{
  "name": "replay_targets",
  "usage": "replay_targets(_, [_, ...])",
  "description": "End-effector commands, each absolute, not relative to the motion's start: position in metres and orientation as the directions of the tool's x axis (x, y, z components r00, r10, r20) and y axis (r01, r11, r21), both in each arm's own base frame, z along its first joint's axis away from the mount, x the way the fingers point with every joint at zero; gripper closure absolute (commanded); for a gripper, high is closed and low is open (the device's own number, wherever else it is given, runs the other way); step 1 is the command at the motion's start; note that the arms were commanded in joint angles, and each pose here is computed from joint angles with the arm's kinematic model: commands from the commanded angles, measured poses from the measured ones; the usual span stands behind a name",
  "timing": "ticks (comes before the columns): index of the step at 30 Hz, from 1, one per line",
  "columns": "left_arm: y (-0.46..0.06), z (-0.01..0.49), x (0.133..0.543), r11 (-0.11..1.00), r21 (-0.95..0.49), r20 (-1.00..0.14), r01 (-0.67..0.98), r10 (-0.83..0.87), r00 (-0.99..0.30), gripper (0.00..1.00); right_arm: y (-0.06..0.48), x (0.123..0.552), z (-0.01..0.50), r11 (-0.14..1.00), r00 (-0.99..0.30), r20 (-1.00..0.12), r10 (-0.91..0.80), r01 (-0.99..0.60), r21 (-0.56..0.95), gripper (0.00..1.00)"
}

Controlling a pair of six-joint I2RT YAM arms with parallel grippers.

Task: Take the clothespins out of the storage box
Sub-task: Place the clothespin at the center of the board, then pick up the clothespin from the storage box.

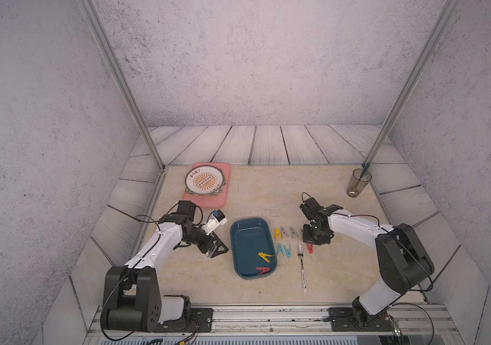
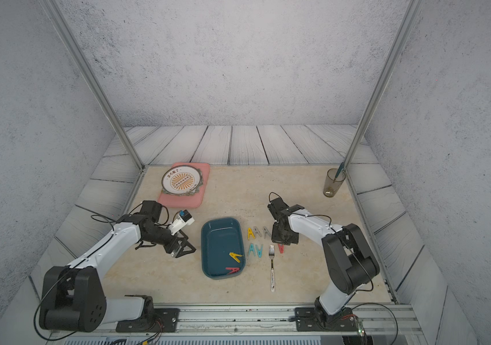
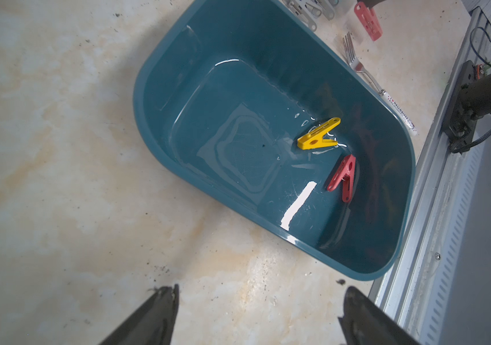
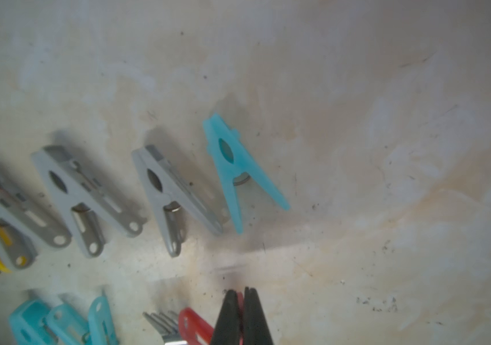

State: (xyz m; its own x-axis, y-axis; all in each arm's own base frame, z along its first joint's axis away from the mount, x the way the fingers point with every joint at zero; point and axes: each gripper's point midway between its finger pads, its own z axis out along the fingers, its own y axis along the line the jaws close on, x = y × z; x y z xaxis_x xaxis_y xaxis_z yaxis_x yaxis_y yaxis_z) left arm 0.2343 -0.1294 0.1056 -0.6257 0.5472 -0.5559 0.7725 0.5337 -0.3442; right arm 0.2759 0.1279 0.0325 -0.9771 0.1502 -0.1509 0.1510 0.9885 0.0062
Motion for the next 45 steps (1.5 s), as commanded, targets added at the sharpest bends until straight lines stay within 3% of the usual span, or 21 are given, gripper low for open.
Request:
replay_targets(1, [-0.130, 0.110, 0.234, 0.529, -0.357, -0.560, 0.770, 0.538, -0.630, 0.09, 0.127, 0.276, 0.021, 0.985, -0.975, -0.139, 0.173, 0.175, -0.001, 0.97])
replay_targets(6, [-0.130, 0.110, 0.235, 0.530, -0.357, -0.560, 0.769, 0.538, -0.630, 0.09, 0.123, 0.279, 0.027, 0.984, -0.973, -0.155, 0.169, 0.175, -0.020, 0.93])
replay_targets(12, [-0.131, 0.111, 0.235, 0.529, -0.358, -0.561, 0.769, 0.537, -0.631, 0.09, 0.142, 0.287, 0.056, 0.995, -0.978, -0.191, 0.085, 0.072, 0.076, 0.79])
replay_targets(19, [-0.131, 0.112, 0.236, 0.530, -0.361, -0.561, 0.768, 0.534, -0.632, 0.10, 0.190, 0.279, 0.106, 0.941, -0.953, -0.227, -0.201, -0.252, 0.225, 0.74])
replay_targets(24, [-0.131, 0.112, 0.236, 0.529, -0.363, -0.562, 0.767, 0.533, -0.633, 0.09, 0.226, 0.255, 0.130, 0.837, -0.853, -0.239, -0.464, -0.510, 0.197, 0.73])
replay_targets(29, [-0.131, 0.112, 0.236, 0.528, -0.363, -0.563, 0.768, 0.532, -0.632, 0.09, 0.258, 0.237, 0.141, 0.739, -0.756, -0.216, -0.618, -0.652, 0.167, 0.72])
replay_targets(36, [-0.131, 0.113, 0.236, 0.528, -0.363, -0.565, 0.768, 0.531, -0.632, 0.09, 0.297, 0.224, 0.130, 0.651, -0.659, -0.165, -0.734, -0.751, 0.109, 0.68])
replay_targets(45, [-0.131, 0.113, 0.235, 0.528, -0.363, -0.566, 0.768, 0.529, -0.632, 0.09, 0.331, 0.232, 0.108, 0.644, -0.644, -0.158, -0.749, -0.763, 0.054, 0.62])
